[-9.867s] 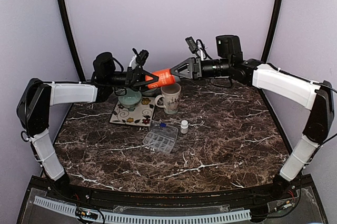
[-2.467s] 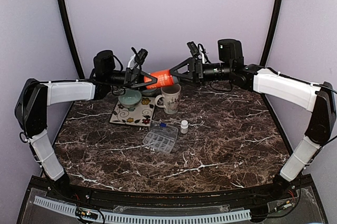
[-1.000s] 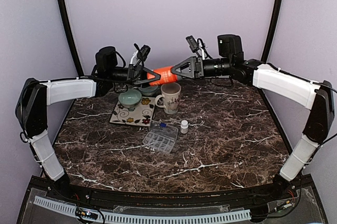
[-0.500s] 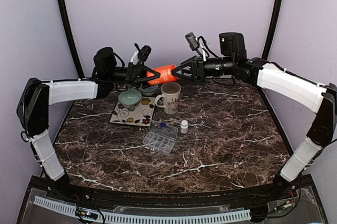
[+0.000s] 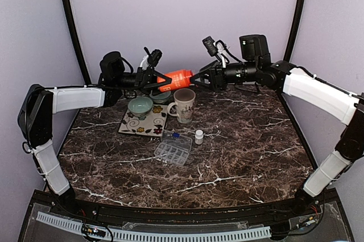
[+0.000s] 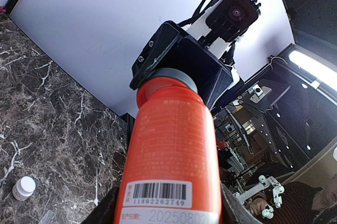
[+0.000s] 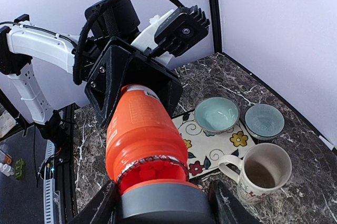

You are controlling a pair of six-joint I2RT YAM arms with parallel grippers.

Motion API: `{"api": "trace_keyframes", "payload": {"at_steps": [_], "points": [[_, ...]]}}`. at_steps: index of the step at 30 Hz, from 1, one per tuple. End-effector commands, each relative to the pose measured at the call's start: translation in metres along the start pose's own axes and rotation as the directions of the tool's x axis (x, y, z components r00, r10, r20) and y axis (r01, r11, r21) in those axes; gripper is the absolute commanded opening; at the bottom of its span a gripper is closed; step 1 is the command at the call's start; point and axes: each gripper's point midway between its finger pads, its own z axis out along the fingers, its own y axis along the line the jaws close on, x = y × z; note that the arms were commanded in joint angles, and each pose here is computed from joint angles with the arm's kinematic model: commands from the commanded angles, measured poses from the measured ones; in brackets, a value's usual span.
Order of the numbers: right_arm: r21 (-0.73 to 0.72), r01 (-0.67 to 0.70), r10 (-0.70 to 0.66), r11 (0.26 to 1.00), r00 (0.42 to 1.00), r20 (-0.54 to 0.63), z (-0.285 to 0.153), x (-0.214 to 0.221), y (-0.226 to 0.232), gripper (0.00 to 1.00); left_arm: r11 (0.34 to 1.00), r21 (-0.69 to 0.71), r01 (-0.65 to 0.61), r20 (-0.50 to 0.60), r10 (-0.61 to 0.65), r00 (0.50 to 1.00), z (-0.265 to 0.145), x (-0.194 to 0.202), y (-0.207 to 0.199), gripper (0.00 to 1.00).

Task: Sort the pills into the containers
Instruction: Unscrew the lid of the pill bottle, then pour the pill into the compartment of the pill container.

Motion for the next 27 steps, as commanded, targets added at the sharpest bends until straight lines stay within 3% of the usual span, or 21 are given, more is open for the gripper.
{"api": "trace_keyframes", "payload": {"at_steps": [1, 12, 27], "points": [[0.076, 0.006, -0.006, 0.997, 1.000, 0.000, -0.008, 0.000, -0.011, 0.43, 0.991, 0.053, -0.122, -0.020, 0.123, 0.992, -0.001, 0.000, -0.032, 0.12], [0.152, -0.079, 0.063, 0.985, 0.992, 0.111, -0.032, -0.012, -0.025, 0.42, 0.987, -0.020, -0.157, 0.017, 0.158, 0.987, -0.009, 0.010, -0.025, 0.12], [0.265, -0.297, 0.232, 0.917, 0.940, 0.251, -0.062, 0.021, -0.071, 0.43, 0.983, -0.118, -0.141, 0.144, 0.158, 0.977, -0.028, 0.055, -0.016, 0.11]]}}
